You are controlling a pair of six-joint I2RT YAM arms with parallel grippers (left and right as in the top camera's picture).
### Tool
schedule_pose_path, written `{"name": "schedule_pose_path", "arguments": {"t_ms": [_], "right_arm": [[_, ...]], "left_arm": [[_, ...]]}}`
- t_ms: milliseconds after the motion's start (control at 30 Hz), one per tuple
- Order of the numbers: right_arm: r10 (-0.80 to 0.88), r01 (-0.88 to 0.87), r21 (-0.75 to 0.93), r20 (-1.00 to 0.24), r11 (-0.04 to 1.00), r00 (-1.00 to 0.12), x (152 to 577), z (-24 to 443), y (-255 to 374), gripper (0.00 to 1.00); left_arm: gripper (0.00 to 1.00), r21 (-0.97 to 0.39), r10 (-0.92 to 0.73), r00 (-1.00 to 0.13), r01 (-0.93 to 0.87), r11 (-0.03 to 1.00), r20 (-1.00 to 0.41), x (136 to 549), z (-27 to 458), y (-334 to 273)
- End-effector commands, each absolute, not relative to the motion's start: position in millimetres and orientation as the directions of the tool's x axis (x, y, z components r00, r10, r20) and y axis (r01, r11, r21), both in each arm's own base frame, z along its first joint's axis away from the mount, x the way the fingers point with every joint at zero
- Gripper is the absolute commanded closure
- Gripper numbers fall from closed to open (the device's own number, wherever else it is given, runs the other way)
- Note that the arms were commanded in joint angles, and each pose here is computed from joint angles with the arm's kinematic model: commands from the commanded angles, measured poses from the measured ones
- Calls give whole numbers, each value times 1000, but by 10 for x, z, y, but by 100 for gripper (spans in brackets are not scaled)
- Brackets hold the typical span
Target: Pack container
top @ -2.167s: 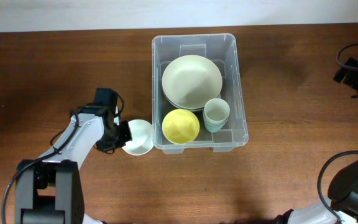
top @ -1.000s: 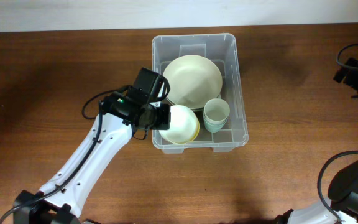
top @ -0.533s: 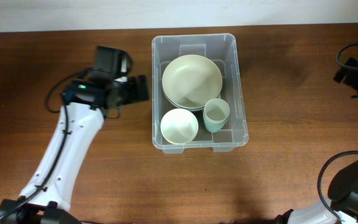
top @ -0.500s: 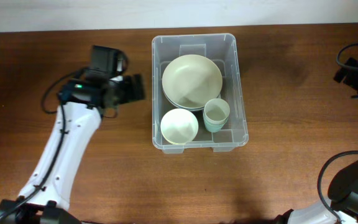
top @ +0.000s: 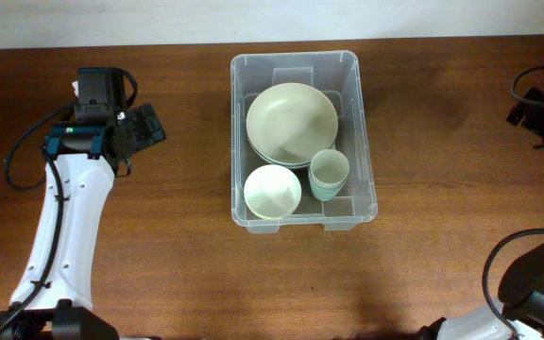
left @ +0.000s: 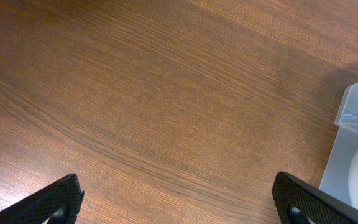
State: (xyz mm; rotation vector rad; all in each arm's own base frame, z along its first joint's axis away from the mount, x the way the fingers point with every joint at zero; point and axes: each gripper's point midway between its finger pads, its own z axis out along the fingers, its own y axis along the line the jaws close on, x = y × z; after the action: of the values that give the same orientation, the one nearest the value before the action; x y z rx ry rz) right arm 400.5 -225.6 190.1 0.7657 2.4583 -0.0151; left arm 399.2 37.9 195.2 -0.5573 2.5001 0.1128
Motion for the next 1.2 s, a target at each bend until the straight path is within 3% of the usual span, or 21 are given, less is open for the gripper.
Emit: {"name": "schedule_pose_path", "arguments": {"t_ms": [0, 867, 1033, 1167], "right_arm": [[513, 530, 144, -550, 836, -659, 4002, 2064, -2282, 1], [514, 529, 144, -542, 836, -664, 4013, 2024, -2279, 1], [492, 513, 145, -581, 846, -649, 4002, 2229, -2201, 1], [409, 434, 143, -671, 890, -619, 4016, 2727, -1827, 1]], "left_arm": [[1, -36, -369, -737, -425, 905, -566, 4020, 2008, 416], [1, -36, -369, -737, -425, 905, -566, 4020, 2008, 416], [1, -36, -369, -737, -425, 905, -566, 4020, 2008, 416], [1, -36, -369, -737, -425, 905, -566, 4020, 2008, 416]]}}
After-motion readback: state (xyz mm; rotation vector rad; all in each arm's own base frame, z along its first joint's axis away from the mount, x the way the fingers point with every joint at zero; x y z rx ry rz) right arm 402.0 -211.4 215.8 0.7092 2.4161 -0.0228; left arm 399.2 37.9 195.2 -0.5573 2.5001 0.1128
